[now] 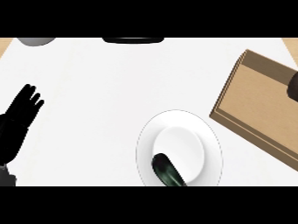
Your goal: Pick the cupcake from the plate and place it in the cardboard box
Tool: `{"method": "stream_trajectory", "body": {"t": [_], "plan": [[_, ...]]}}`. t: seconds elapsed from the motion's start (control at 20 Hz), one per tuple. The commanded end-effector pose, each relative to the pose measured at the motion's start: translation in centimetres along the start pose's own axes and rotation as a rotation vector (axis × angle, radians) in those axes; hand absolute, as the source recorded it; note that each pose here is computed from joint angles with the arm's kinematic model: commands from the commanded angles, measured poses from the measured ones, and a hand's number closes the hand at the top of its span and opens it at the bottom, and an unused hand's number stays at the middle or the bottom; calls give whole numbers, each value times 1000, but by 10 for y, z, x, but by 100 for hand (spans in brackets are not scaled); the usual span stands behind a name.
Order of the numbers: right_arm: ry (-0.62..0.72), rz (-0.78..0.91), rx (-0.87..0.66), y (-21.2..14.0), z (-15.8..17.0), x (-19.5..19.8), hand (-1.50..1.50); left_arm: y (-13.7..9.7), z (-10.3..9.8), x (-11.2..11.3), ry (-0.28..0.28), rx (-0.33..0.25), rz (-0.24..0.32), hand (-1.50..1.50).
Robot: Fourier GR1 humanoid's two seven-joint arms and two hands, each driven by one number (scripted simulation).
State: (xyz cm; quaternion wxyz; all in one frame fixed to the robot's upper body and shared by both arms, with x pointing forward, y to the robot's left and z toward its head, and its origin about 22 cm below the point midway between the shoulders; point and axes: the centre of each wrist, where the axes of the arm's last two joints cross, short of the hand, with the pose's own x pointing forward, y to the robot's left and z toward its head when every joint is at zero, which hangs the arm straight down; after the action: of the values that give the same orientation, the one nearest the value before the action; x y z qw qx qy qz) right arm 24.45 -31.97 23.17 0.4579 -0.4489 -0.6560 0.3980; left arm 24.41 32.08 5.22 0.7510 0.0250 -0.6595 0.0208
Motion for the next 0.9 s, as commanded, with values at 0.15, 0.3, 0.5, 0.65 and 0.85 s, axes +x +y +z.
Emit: {"method": "stream_trajectory", "body": {"t": [0.15,0.3,0.5,0.65,0.85], "plan": [[-25,-7,48,54,-13,-40,150,-3,-8,1,-6,-13,15,0],[18,-55,103,63,-21,-60,150,8,7,-3,-3,-5,9,0],[120,-46,268,89,-31,-65,150,-8,8,2,-3,-17,-3,0],[211,-77,306,97,-18,-96,-150,-2,0,-14,5,-14,4,0],[104,-142,329,127,-11,-100,-150,9,3,17,-9,7,3,0]]}}
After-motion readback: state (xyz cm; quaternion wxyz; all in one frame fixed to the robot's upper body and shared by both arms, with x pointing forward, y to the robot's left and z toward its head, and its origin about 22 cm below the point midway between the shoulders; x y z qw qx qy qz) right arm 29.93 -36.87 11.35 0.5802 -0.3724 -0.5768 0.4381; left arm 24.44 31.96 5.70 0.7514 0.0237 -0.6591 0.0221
